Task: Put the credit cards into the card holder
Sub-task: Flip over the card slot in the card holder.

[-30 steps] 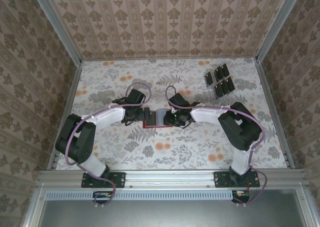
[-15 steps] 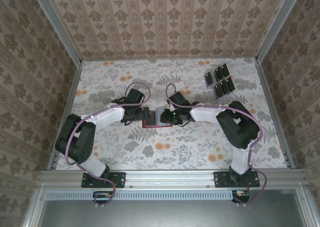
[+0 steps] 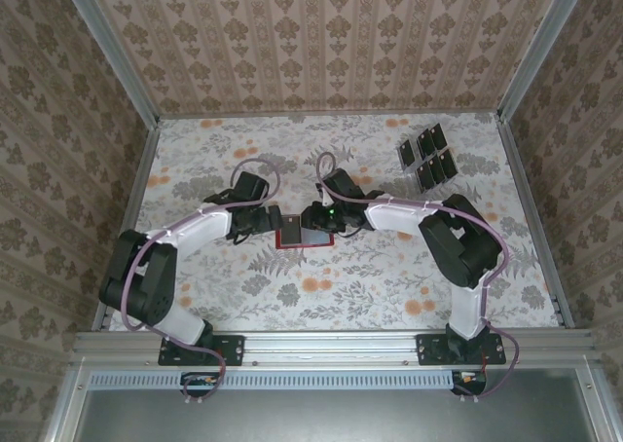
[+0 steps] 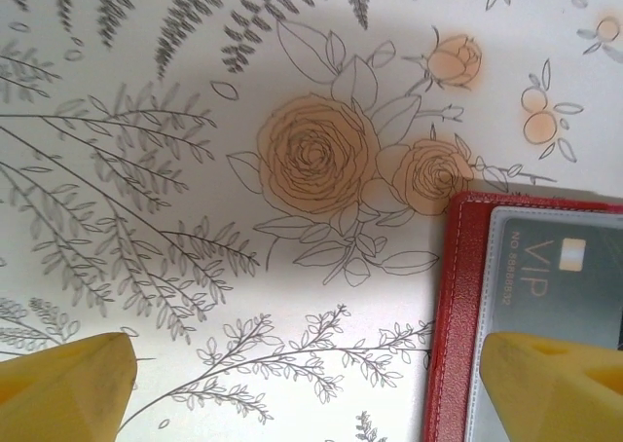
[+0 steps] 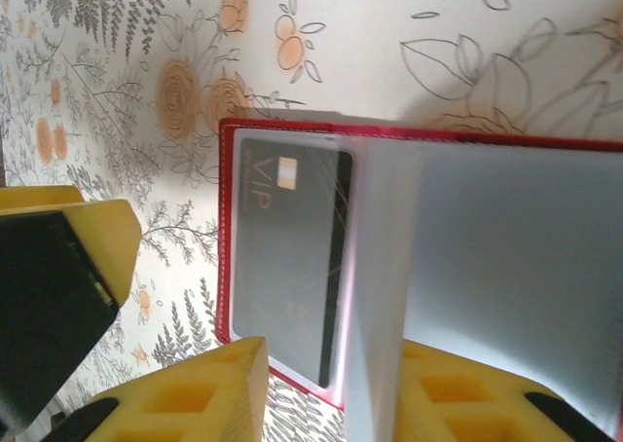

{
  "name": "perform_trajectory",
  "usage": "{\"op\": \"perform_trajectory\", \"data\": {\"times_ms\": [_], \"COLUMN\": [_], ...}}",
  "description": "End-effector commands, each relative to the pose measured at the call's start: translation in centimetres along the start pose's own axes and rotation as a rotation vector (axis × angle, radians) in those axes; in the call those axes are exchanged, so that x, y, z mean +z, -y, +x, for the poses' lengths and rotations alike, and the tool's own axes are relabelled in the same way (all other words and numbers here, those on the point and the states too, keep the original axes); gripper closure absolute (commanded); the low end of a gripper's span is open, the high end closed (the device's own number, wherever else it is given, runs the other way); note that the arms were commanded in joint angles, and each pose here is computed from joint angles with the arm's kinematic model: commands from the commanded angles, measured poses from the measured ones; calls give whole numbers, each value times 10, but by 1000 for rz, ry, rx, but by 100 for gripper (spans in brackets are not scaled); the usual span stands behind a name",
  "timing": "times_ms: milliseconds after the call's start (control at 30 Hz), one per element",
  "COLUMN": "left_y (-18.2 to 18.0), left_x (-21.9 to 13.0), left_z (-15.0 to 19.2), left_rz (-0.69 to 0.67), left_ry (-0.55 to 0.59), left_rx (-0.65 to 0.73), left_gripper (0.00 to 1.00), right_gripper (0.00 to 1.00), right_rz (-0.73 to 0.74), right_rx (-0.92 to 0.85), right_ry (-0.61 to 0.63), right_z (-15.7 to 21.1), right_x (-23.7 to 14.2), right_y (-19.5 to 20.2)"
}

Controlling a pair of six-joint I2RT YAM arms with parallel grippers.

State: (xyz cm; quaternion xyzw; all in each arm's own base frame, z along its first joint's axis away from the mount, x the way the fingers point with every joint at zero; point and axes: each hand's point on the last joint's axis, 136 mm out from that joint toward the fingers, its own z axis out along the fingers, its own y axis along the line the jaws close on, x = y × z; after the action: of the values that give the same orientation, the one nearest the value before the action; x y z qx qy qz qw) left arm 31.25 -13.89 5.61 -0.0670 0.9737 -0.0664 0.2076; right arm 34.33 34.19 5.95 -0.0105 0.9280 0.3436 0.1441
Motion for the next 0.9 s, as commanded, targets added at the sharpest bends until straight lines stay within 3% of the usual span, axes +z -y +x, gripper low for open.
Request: {"op": "perform_trajectory", "data": {"times_ms": [0,167,533,700,867], "left_y": [-14,-29,-35,-34,-34], "left_x": [-10,-19,-26,-25,-23], "left_z": [-5,-11,-12,-11,-9], "left_rz": [-2,-4,15,22,24], "left_ry": [19,38,44,37,27], "left_rx": [-29,-75,-97,-89,-79], "left_gripper": [0,0,0,0,0], "right_gripper": [61,52,51,50,49], "right_rz": [-20,-2,38,-27,-124], "right_rx": [-12,-33,6,-40,-120], "right_ry": [-41,-89,-152,-124,-40], "right_z": [6,15,28,17,-12], "right_x": [10,31,60,42,-8], "right_y": [-16,-25,-16,-41,-78]}}
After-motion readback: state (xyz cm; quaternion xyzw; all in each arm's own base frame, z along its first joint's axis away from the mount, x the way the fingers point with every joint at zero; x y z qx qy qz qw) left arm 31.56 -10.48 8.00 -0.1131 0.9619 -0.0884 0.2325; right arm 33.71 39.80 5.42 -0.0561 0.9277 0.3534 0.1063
